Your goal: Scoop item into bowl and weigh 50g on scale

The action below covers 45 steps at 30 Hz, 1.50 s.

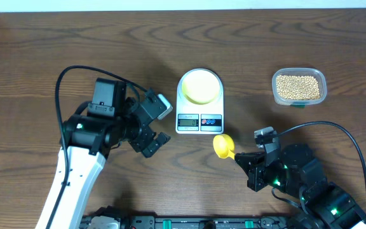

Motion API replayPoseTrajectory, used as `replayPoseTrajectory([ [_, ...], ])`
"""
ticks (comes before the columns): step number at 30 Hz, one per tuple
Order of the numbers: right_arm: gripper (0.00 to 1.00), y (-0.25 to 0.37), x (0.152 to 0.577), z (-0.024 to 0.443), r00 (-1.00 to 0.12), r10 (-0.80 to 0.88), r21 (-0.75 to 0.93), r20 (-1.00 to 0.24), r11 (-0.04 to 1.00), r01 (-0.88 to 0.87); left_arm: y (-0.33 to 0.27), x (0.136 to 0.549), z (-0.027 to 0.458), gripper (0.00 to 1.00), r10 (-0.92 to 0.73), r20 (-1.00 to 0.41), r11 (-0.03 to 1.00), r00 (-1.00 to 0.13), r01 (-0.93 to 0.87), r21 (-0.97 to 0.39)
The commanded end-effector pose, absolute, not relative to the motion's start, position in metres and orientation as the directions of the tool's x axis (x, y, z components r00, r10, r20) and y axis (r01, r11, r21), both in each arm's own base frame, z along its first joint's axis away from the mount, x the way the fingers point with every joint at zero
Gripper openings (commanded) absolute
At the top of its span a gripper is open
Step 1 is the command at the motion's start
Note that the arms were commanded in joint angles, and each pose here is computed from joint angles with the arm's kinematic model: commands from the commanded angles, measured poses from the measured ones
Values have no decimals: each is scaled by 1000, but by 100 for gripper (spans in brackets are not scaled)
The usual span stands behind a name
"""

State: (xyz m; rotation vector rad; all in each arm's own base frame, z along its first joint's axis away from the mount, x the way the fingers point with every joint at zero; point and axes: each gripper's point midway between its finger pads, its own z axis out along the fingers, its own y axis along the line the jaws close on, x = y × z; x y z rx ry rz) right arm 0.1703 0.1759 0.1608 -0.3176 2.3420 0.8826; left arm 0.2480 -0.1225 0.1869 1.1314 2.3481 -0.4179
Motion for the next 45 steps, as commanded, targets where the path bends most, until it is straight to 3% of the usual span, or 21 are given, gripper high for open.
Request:
replayPoseTrajectory([
  [1, 1, 174, 174, 167, -777, 16, 519, -629, 753, -404, -123, 256, 183, 98, 649, -545, 602, -532, 796, -61],
  [37, 1, 173, 177, 169, -783, 53, 535, -620, 758, -372, -124, 261, 181, 98, 648, -547, 601, -530, 797, -61],
  [45, 1, 159, 180, 157, -790, 60, 486, -611, 816, -314, -124, 261, 181, 98, 648, -547, 601, -530, 797, -61],
])
